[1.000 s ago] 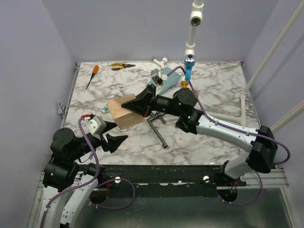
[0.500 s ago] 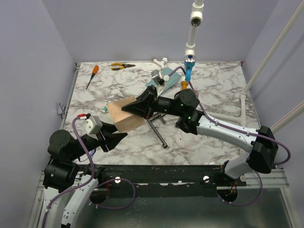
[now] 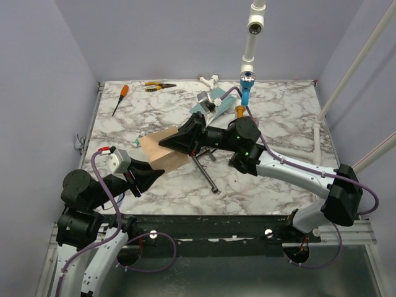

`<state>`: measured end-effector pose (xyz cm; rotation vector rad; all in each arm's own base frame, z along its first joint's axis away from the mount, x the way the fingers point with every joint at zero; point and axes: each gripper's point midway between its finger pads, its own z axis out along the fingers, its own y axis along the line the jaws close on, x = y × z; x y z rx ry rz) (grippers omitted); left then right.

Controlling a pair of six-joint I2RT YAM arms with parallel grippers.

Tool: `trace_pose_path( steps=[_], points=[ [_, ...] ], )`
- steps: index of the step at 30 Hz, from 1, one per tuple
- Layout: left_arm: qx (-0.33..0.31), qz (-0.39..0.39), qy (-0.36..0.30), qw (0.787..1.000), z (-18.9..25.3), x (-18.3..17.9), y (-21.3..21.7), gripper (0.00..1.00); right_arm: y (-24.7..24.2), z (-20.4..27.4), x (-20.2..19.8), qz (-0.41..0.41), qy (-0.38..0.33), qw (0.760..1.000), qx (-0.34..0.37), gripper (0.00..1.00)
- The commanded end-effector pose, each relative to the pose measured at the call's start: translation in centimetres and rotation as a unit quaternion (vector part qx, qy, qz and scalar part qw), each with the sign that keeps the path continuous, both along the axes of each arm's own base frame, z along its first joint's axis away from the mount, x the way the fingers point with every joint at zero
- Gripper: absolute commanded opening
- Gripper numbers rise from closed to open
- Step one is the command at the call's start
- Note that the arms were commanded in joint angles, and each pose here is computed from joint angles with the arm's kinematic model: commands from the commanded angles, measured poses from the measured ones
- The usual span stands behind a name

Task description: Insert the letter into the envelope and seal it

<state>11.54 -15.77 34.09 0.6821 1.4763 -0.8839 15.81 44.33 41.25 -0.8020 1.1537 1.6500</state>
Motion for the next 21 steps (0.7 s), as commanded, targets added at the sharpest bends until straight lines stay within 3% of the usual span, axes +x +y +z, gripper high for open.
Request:
trace_pose_path(
  steps=[1, 5, 8, 9, 13, 17, 21],
  points=[
    [0.005, -0.030, -0.039, 0.999, 0.7, -1.0, -0.4, 0.28, -1.1, 1.7, -2.1, 0.032, -0.032, 0.999, 0.029, 0.01],
    [0.041, -0.086, -0.127, 0.987, 0.0, -3.2, -0.8, 0.35, -1.8, 2.1, -3.2, 0.052, -0.059, 0.996, 0.036, 0.01],
    [0.054, -0.089, -0.183, 0.978, -0.4, -3.5, -0.6, 0.61, -2.1, 2.0, -3.7, 0.059, -0.077, 0.994, 0.040, 0.01],
    [0.053, -0.081, -0.185, 0.978, -0.4, -3.2, -0.5, 0.65, -2.3, 2.2, -3.9, 0.060, -0.084, 0.994, 0.048, 0.01],
    [0.049, -0.095, -0.178, 0.978, -0.3, -3.2, -0.9, 0.68, -3.0, 2.5, -4.8, 0.071, -0.106, 0.989, 0.075, 0.01],
    [0.029, -0.079, -0.161, 0.983, 0.5, -2.2, -0.9, 0.63, -3.2, 2.5, -4.9, 0.069, -0.119, 0.987, 0.084, 0.01],
    [0.015, -0.059, -0.134, 0.989, 0.7, -1.0, -0.9, 0.36, -3.0, 2.5, -4.6, 0.064, -0.116, 0.988, 0.084, 0.01]
  ],
)
